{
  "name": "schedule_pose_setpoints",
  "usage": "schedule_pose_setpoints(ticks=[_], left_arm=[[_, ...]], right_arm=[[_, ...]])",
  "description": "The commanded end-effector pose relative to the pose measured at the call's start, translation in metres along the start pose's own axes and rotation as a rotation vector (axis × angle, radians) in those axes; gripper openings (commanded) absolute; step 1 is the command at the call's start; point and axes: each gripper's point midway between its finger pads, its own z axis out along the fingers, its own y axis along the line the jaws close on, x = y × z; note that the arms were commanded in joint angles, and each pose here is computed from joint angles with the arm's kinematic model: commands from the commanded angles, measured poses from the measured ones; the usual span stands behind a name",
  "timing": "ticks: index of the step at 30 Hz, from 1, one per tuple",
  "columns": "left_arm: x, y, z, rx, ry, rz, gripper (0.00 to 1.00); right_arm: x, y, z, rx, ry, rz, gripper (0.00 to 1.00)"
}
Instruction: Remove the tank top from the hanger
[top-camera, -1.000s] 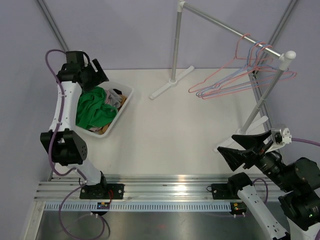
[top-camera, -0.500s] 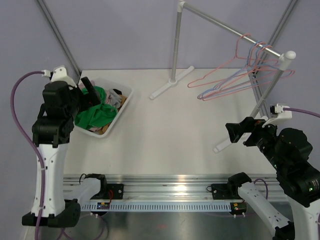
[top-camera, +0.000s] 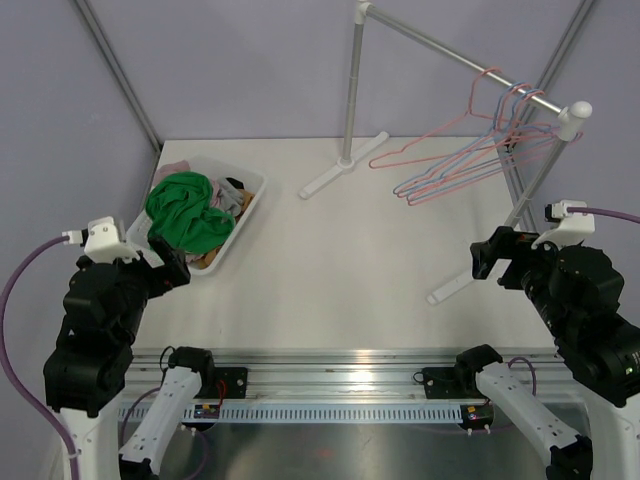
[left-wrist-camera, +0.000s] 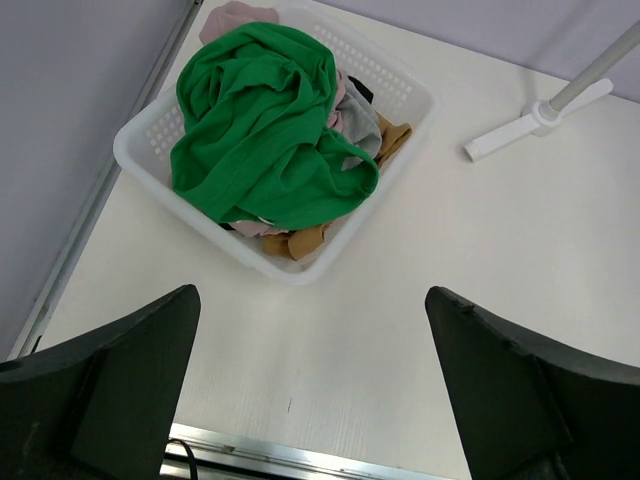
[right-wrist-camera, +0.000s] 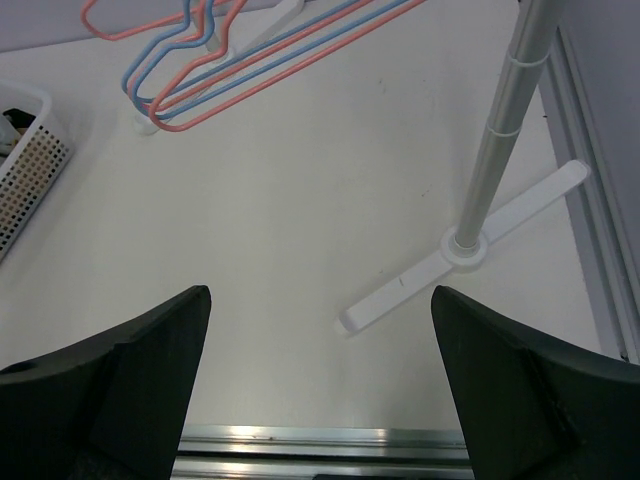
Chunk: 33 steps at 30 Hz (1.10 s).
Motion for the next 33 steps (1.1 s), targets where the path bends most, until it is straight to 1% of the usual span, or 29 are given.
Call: schedule_pose_setpoints(ticks=[1, 2, 5, 7, 10, 16, 33], left_arm=[[0.019, 0.006, -0.006, 0.017, 0.003, 0.039, 0.99], [0.020, 0.006, -0.014, 0.034, -0.023, 0.035, 0.99], [0.031, 0.006, -0.020, 0.073, -0.032, 0.048, 0.99], [0.035, 0.006, -0.027, 0.094, -0.059, 0.046, 0.99], [0.044, 0.005, -0.034, 0.132, -0.077, 0.048, 0.99], [0.051, -0.002, -0.037, 0.186, -0.071, 0.041, 0.99], [0.052, -0.002, -0.038, 0.188, -0.075, 0.038, 0.99]], right_arm=[[0.001, -0.013, -0.003, 0.060, -0.006, -0.034, 1.00], [0.002, -0.015, -0.004, 0.065, -0.008, -0.037, 0.99], [0.007, -0.021, -0.010, 0.080, -0.002, -0.055, 1.00], [0.012, -0.024, -0.012, 0.083, -0.006, -0.067, 0.99], [0.016, -0.023, -0.017, 0.052, -0.030, -0.067, 1.00], [0.026, -0.023, -0.018, 0.040, -0.020, -0.042, 0.99], [0.029, -0.017, -0.012, 0.019, -0.015, -0.028, 0.99]])
